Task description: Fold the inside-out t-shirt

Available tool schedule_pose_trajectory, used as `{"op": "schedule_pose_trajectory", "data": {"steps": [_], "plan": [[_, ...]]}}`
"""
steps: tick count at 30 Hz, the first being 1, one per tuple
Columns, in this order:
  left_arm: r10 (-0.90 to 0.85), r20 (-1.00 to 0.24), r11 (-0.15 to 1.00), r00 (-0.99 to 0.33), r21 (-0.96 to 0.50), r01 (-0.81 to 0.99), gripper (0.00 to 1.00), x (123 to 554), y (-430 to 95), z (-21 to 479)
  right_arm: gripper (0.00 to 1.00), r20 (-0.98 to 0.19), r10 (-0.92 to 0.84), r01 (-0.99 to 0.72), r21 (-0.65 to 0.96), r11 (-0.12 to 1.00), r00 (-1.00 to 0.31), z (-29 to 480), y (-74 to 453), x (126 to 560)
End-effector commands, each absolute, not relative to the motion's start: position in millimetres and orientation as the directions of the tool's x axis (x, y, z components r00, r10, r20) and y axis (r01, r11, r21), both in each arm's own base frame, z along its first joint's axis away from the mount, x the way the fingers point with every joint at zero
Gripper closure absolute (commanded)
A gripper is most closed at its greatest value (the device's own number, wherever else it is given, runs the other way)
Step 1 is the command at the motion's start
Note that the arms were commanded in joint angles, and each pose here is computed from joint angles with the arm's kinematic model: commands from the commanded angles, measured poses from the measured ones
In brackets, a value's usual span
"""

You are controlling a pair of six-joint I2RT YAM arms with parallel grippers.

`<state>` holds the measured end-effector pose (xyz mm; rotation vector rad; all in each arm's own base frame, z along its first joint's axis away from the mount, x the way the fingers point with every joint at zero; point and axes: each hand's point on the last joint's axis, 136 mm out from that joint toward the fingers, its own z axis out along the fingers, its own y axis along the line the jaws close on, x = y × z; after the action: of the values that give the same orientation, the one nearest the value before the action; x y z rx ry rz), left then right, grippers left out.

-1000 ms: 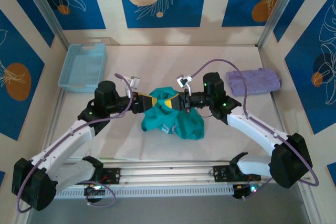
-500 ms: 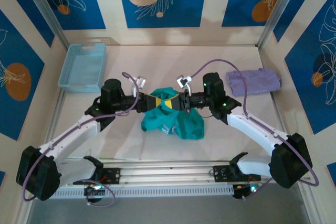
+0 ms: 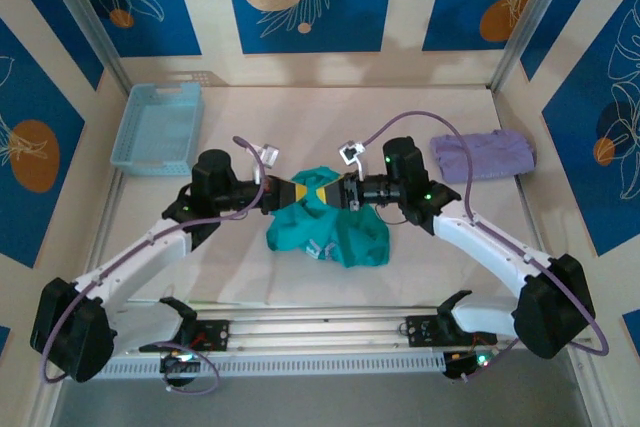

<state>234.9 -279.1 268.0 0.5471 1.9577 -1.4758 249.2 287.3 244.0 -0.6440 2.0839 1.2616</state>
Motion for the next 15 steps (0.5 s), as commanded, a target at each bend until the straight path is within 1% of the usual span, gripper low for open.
{"op": "schedule_pose_trajectory", "data": {"steps": [1, 3, 5, 7, 10, 12, 15], "plan": [[-0.073, -0.782, 0.309, -0.619, -0.608, 0.731, 1.00, 230.4, -277.7, 312.4, 0.61, -0.722, -0.089, -0.546, 0.431, 0.719, -0.686, 235.1, 253.5, 274.9], [-0.063, -0.812, 0.372, -0.581, -0.559, 0.741, 1.00, 229.1, -276.6, 319.2, 0.56, -0.763, -0.114, -0.553, 0.348, 0.757, -0.636, 239.7, 248.6, 272.4], [-0.048, -0.830, 0.423, -0.555, -0.520, 0.742, 1.00, 228.3, -275.5, 322.5, 0.54, -0.806, -0.118, -0.589, 0.315, 0.744, -0.580, 250.6, 249.3, 266.3], [-0.035, -0.841, 0.463, -0.540, -0.492, 0.737, 1.00, 229.5, -274.7, 324.9, 0.51, -0.851, -0.119, -0.651, 0.293, 0.700, -0.512, 262.7, 254.0, 254.6], [-0.004, -0.852, 0.506, -0.524, -0.454, 0.734, 1.00, 230.0, -277.0, 324.7, 0.44, -0.906, -0.139, -0.741, 0.229, 0.631, -0.399, 273.9, 264.8, 234.3], [0.011, -0.858, 0.518, -0.514, -0.435, 0.737, 1.00, 229.0, -279.6, 326.6, 0.42, -0.925, -0.157, -0.775, 0.187, 0.604, -0.346, 277.6, 271.3, 224.6], [0.023, -0.865, 0.532, -0.501, -0.413, 0.739, 1.00, 228.3, -281.7, 330.3, 0.41, -0.941, -0.174, -0.831, 0.157, 0.533, -0.289, 282.0, 286.0, 208.5]]}}
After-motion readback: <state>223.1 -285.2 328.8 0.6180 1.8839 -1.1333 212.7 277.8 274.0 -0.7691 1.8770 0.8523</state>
